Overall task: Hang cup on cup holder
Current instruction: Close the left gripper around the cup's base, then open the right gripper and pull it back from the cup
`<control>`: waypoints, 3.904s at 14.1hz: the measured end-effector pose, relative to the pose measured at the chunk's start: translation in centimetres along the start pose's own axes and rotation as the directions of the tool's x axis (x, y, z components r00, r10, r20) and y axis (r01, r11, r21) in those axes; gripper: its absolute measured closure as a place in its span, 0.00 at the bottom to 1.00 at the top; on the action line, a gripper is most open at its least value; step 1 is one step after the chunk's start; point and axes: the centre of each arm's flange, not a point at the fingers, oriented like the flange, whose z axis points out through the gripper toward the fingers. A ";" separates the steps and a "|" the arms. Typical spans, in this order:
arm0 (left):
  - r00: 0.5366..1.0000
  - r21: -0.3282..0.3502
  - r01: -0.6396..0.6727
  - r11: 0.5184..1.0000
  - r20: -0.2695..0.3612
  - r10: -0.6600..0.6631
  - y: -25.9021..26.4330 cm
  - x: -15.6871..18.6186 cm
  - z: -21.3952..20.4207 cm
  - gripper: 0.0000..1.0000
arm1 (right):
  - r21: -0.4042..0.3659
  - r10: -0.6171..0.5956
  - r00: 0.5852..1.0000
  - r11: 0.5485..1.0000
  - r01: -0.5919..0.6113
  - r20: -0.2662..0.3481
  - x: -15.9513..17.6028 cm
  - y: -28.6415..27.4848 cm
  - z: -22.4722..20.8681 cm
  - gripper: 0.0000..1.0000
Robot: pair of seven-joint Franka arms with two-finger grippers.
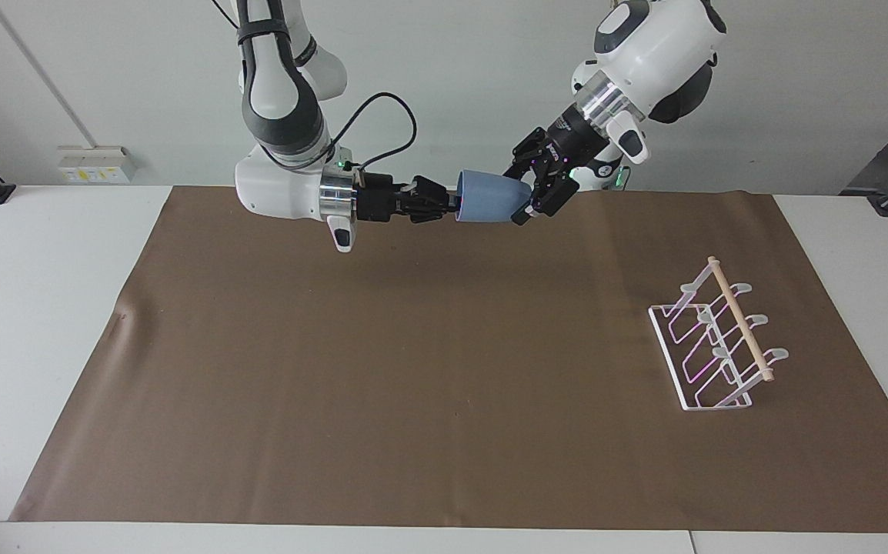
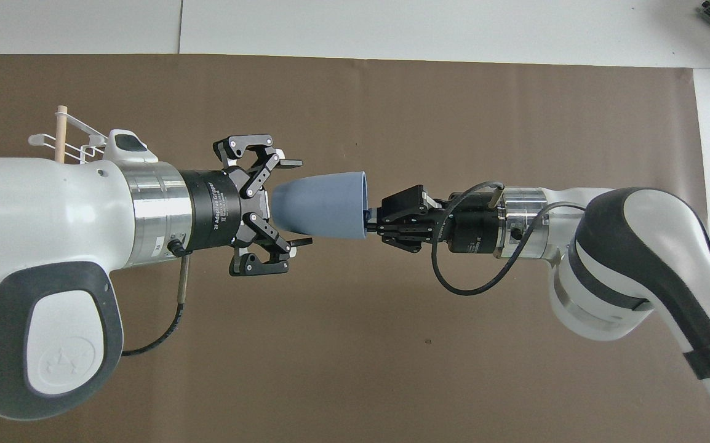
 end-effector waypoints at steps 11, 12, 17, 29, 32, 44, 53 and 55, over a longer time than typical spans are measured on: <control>0.999 -0.012 -0.028 1.000 -0.034 0.027 -0.3 -0.4 -0.1 0.27 | 0.001 0.002 1.000 1.000 -0.002 -0.019 0.2 0.0 -0.3 0.96; 0.999 -0.012 -0.026 1.000 -0.035 0.026 -0.3 -0.4 -0.1 0.27 | 0.001 0.002 1.000 1.000 -0.002 -0.019 0.2 0.0 -0.3 0.96; 0.999 -0.013 -0.021 1.000 -0.036 0.020 -0.3 -0.4 -0.2 0.27 | 0.001 0.002 1.000 1.000 -0.002 -0.018 0.2 0.0 -0.3 0.95; 0.999 -0.013 -0.017 1.000 -0.038 0.016 -0.4 -0.5 -0.2 0.27 | 0.001 0.002 1.000 1.000 -0.002 -0.018 0.2 0.0 -0.3 0.95; 0.999 -0.014 -0.011 1.000 -0.038 0.010 -0.3 -0.4 -0.2 0.27 | 0.002 0.001 1.000 1.000 -0.001 -0.017 0.2 0.0 -0.3 0.92; 0.999 -0.019 0.016 1.000 -0.039 -0.016 -0.2 -0.3 -0.3 0.27 | 0.001 -0.006 1.000 1.000 0.006 -0.004 0.3 -0.3 -1.3 0.16; 0.966 -0.071 -0.117 0.991 -0.240 0.097 1.6 2.9 -1.8 0.27 | -0.358 -0.131 0.989 0.922 0.145 0.062 1.1 -1.1 -8.1 0.00; 0.940 -0.078 -0.175 0.981 -0.309 0.143 2.5 4.4 -2.7 0.27 | -0.490 -0.149 0.988 0.859 0.151 0.043 1.4 -2.1 -9.1 0.00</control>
